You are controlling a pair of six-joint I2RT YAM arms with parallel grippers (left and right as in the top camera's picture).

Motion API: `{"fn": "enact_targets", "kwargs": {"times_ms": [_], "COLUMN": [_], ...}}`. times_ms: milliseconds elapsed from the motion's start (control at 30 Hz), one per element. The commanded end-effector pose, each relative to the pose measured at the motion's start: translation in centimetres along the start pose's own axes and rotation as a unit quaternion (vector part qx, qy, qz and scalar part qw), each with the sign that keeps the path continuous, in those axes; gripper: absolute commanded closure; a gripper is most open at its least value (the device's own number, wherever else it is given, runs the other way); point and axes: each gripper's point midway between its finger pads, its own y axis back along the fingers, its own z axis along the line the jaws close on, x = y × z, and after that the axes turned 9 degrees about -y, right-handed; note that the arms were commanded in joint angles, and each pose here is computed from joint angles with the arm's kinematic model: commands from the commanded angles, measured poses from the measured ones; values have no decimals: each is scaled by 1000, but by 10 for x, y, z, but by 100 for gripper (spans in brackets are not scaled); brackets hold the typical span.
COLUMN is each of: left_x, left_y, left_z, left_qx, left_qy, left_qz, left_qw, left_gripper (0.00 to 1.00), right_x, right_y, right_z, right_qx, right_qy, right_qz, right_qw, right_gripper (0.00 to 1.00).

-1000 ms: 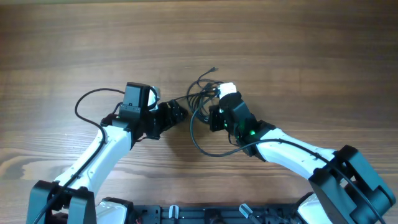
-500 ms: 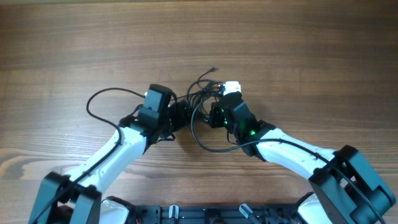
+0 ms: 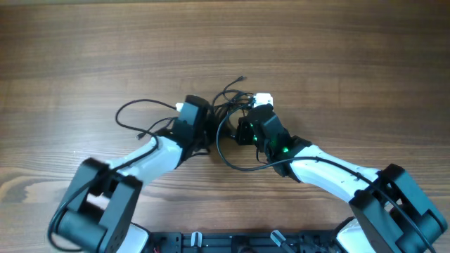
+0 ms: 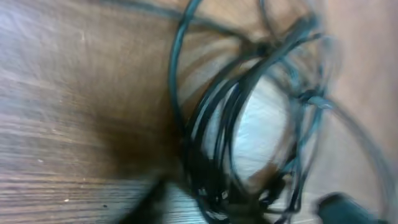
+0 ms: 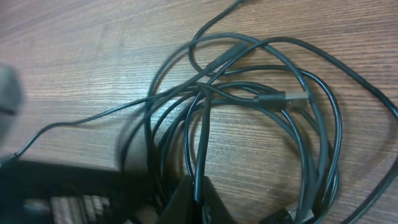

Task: Untangle cables
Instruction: 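Pull both grippers apart outward to stretch the cables across the table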

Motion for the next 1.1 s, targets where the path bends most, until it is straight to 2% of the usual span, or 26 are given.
{"fn": "enact_targets", "kwargs": {"times_ms": [0,100,267,400,500,567,633,833,967,1067], "left_x": [20,21,-5,-41,-69,-86,-96,-113,-114,-112], "left_y": [-15,-11,23,69,108,136,154,180,188,196], "left_z": [17,24,29,28,33,42,48,69,103,127], "left_qx": [-30,-42,-38,-23,-15,-15,-15,-26,-53,-69], "left_qy": [0,9,5,-30,-31,-16,-2,33,121,186], "left_qz": [35,42,12,-49,-109,-152,-179,-223,-227,-230], "left_qw": [999,998,999,998,993,988,984,974,965,953], "left_gripper": [96,96,96,96,96,96,96,96,96,96], "right_x": [-9,-33,-104,-145,-164,-166,-160,-144,-130,-123], "right_y": [2,20,96,177,240,276,290,296,295,282], "right_z": [3,0,-21,-37,-63,-87,-98,-126,-154,-153], "right_qx": [-7,-14,6,28,84,132,150,176,216,206], "right_qy": [-15,-33,-24,-14,-20,-36,-50,-151,-252,-275], "right_qz": [-4,-23,-102,-176,-243,-283,-291,-284,-282,-251], "right_qw": [1000,999,994,984,966,949,944,930,900,905], "right_gripper": [96,96,96,96,96,96,96,96,96,96]}}
